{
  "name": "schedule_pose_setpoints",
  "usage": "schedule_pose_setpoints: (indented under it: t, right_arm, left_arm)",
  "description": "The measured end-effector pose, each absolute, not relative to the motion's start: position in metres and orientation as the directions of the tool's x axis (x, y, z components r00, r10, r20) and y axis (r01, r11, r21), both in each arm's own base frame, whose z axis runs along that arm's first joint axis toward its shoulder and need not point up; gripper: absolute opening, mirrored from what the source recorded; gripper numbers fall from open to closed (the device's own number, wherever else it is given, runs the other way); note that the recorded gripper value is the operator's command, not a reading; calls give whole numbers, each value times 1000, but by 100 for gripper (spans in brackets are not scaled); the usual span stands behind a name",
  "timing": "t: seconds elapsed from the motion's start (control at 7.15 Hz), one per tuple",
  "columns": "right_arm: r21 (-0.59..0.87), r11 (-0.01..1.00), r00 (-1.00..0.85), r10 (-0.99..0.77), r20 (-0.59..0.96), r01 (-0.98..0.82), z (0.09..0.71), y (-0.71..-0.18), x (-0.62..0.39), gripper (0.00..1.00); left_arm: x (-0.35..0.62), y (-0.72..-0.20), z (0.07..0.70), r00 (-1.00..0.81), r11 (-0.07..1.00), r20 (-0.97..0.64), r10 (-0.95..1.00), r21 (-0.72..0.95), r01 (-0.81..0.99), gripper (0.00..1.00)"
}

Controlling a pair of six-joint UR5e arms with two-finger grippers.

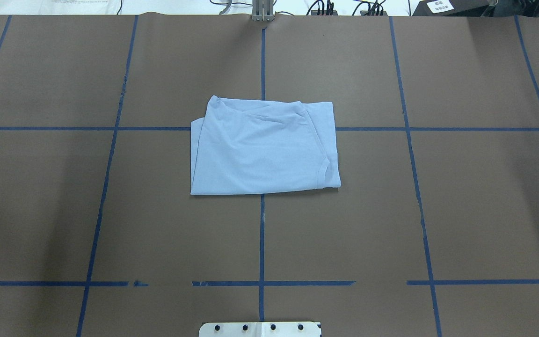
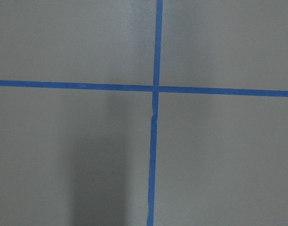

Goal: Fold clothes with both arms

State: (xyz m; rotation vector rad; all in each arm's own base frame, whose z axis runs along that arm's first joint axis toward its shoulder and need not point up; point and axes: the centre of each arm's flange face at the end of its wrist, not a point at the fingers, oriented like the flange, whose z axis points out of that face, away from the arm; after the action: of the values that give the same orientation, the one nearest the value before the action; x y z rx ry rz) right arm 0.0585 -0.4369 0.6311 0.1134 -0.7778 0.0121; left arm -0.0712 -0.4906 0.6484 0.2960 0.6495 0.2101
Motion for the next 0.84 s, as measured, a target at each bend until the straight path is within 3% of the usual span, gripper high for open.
schedule_pose_setpoints:
  t: [0.84]
  right_arm:
    - [92, 995, 709, -30, 704, -49, 633, -434, 56, 100]
  left_arm:
    - [-71, -489, 653, 783, 960, -589, 200, 276, -39, 100]
